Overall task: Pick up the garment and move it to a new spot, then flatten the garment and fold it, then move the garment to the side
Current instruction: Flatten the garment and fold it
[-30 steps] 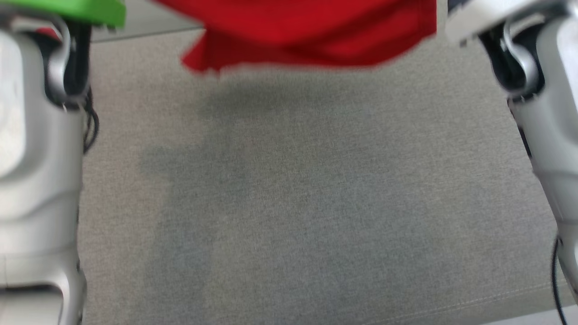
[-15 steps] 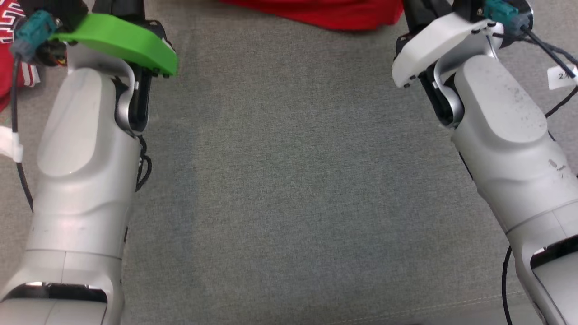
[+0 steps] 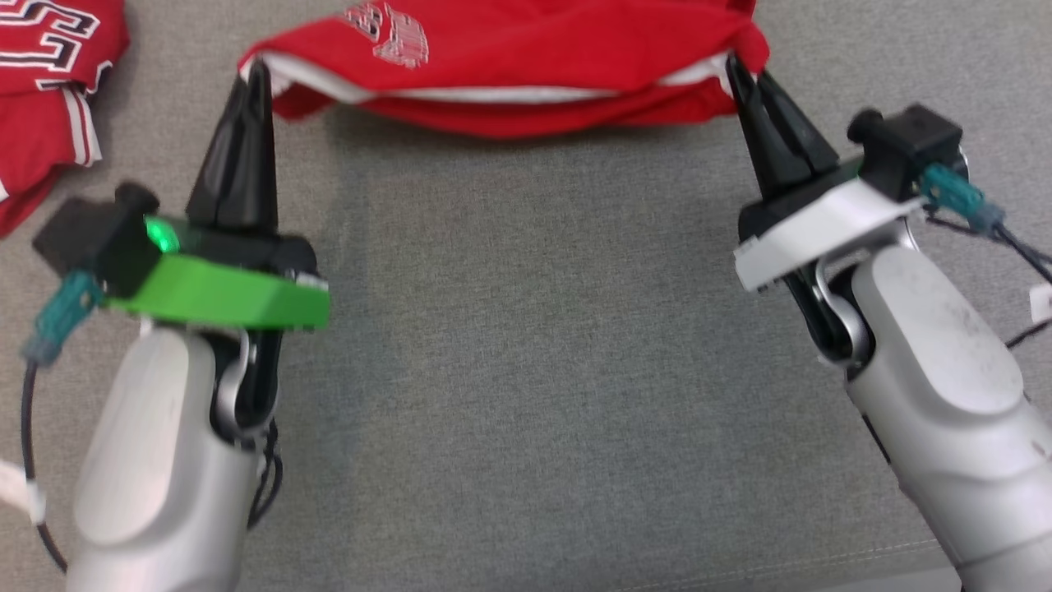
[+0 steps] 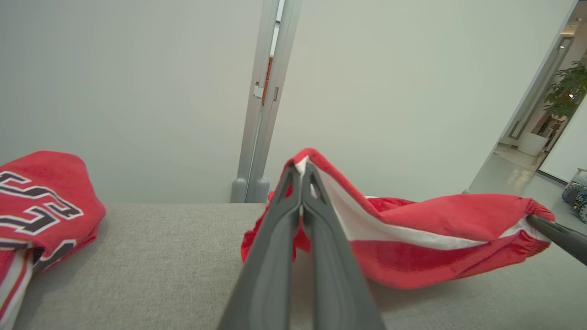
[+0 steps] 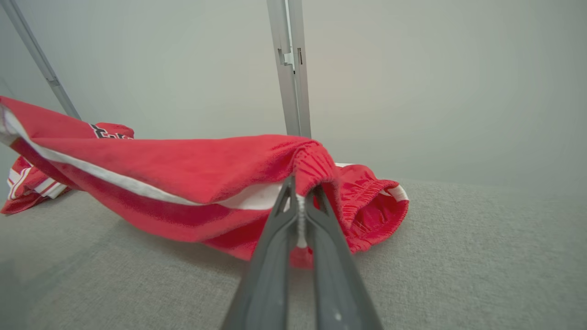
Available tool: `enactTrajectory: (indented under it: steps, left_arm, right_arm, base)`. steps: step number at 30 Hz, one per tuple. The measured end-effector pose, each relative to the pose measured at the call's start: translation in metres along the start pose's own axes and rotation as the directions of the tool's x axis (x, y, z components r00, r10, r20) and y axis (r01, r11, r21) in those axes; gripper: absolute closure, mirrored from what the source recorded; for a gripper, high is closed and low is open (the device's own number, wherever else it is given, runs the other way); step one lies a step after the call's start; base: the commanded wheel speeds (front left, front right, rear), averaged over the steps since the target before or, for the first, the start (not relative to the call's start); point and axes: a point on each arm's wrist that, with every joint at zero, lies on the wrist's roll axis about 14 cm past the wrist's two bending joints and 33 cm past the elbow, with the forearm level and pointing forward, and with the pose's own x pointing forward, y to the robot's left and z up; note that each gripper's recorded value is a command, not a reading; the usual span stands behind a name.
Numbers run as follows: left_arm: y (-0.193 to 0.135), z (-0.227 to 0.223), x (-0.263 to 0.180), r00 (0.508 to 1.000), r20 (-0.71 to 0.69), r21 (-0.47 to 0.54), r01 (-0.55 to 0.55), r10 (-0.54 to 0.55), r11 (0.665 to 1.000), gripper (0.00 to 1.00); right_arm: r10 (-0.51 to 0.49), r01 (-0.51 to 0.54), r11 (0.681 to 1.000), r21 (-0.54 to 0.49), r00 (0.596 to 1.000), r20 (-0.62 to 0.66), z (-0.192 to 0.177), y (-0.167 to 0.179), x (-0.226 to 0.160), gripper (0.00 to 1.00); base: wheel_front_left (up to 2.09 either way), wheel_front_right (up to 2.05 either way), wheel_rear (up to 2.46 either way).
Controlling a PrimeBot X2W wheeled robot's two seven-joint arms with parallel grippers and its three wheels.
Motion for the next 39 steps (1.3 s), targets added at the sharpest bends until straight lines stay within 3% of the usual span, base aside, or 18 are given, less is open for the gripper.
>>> enactTrajectory:
  steps: [12, 23, 33, 39]
  left_arm:
    - [-0.029, 0.059, -0.097, 0.987, 0.138, -0.079, -0.069, 0.079, 0.995, 1.0]
    - [-0.073, 0.117, -0.164, 0.961, 0.273, -0.074, -0.033, 0.052, 0.997, 1.0]
    - [-0.062, 0.056, -0.173, 0.991, 0.081, -0.144, -0.094, 0.107, 0.985, 1.0]
    - [-0.053, 0.024, -0.155, 0.996, -0.01, -0.143, -0.09, 0.089, 0.986, 1.0]
  right_arm:
    - [-0.1, 0.091, 0.993, 0.075, 0.988, 0.118, 0.044, 0.0, -0.087, 1.0]
    - [-0.074, 0.06, 0.995, 0.076, 0.977, 0.198, 0.078, 0.035, -0.161, 1.0]
    - [-0.094, 0.092, 0.982, 0.166, 0.996, 0.004, 0.025, 0.042, -0.183, 1.0]
    - [-0.135, 0.149, 0.967, 0.208, 0.987, -0.084, -0.009, 0.035, -0.182, 1.0]
  base:
    - [0.0, 0.0, 0.0]
    - [0.0, 0.0, 0.0]
    - [0.0, 0.0, 0.0]
    - [0.0, 0.0, 0.0]
